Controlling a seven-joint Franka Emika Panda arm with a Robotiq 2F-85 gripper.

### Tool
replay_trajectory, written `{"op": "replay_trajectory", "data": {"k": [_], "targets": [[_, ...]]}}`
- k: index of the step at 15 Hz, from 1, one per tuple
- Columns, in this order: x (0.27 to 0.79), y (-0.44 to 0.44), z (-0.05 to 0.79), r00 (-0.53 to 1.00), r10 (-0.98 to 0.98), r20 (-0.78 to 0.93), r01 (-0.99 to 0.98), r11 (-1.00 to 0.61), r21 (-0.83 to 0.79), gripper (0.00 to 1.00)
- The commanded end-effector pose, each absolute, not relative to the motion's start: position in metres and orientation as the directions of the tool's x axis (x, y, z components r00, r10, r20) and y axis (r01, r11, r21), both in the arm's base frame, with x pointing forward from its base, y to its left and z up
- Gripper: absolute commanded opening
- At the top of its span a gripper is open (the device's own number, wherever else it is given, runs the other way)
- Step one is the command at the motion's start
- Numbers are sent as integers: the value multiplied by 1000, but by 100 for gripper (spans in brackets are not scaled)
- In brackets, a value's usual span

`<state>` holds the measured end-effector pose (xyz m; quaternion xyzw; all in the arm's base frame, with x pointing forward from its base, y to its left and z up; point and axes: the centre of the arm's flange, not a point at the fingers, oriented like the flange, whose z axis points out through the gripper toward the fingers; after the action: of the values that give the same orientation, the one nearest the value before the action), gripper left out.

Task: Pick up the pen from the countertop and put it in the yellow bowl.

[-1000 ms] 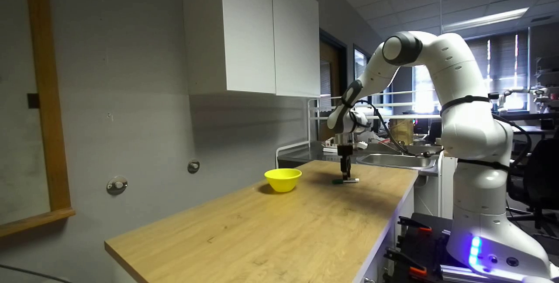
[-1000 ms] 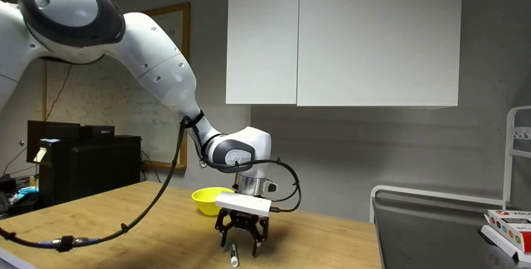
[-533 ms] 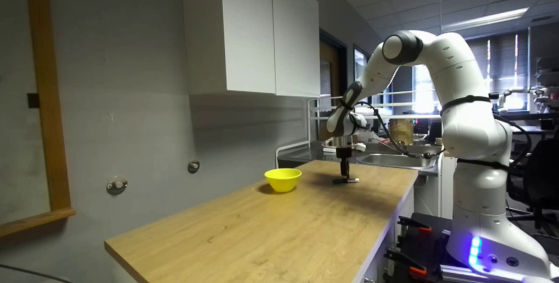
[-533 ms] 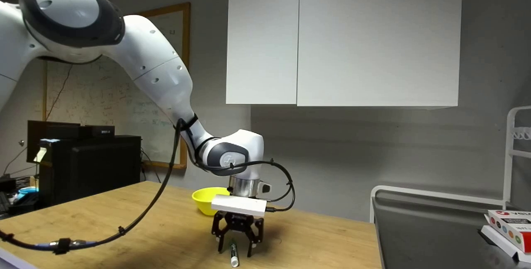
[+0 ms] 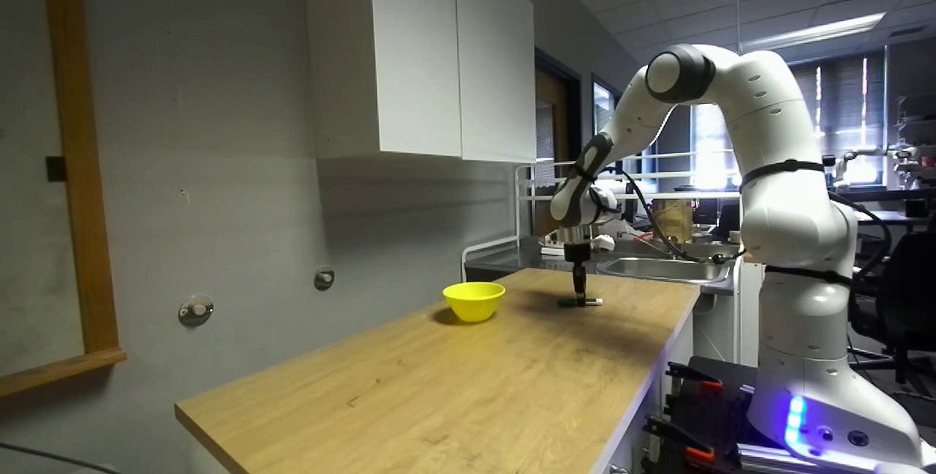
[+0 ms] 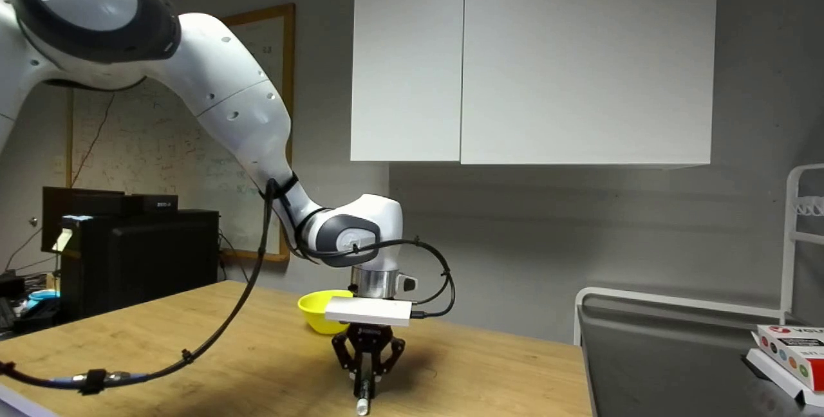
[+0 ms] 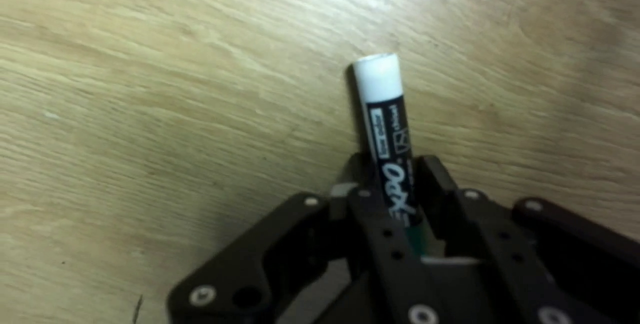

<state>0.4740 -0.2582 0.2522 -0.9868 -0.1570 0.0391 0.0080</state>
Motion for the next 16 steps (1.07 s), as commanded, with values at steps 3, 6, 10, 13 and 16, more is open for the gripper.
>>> {"op": "replay_trajectory", "data": {"k": [3,6,10,13,16], "targets": [[445,-238,301,991,134,-22,134,-991,23,10],[456,-227,350,997,-4,74,-7,-999,33,11],[488,-195,415,959,-167,230,-180,-983,39,11],[522,-163,452,893,-275,357,-302,-953,20,11],[558,-128,470,815,-356,456,-398,-917,-6,11]]}}
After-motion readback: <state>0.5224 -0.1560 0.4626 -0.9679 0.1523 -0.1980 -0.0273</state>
